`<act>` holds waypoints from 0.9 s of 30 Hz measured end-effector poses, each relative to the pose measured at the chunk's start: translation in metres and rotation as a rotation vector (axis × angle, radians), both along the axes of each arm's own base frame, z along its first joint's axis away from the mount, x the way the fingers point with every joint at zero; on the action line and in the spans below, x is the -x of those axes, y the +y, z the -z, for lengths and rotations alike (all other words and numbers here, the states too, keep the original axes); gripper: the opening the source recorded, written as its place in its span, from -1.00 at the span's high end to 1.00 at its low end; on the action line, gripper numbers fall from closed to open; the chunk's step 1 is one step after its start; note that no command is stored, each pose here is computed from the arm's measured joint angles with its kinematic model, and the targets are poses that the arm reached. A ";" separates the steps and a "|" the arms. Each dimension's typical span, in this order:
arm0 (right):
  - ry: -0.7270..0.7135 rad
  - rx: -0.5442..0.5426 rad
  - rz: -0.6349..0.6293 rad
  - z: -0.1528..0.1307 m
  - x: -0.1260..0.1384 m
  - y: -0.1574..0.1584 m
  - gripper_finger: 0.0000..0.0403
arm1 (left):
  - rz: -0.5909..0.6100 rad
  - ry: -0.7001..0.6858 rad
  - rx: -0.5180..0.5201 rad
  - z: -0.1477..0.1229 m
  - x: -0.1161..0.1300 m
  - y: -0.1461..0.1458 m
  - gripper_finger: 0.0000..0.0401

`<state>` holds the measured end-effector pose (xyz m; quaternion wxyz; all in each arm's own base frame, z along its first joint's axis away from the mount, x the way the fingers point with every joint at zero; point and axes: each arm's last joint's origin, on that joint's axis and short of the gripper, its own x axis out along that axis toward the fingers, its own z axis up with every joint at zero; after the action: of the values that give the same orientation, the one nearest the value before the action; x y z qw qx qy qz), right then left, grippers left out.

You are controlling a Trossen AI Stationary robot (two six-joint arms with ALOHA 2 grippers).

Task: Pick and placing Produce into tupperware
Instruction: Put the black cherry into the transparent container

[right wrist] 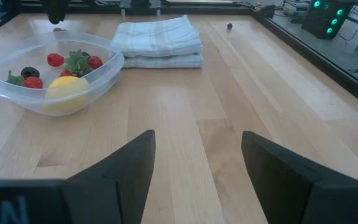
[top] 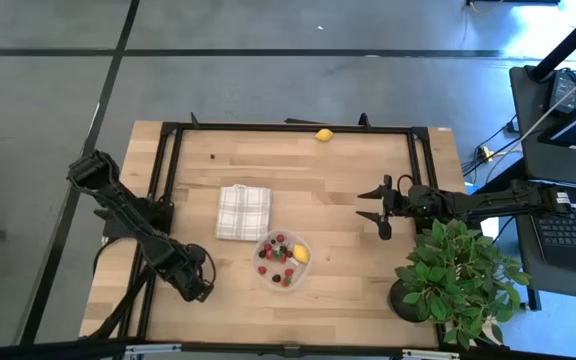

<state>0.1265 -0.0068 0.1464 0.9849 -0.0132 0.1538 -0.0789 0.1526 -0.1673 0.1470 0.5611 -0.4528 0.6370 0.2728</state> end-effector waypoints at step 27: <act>0.007 0.000 0.000 0.001 0.000 0.000 -0.20 | 0.000 0.031 0.027 0.000 -0.001 0.001 0.68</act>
<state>0.1263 -0.0068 0.1457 0.9843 -0.0134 0.1574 -0.0789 0.1537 -0.1661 0.1473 0.5448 -0.4561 0.6494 0.2711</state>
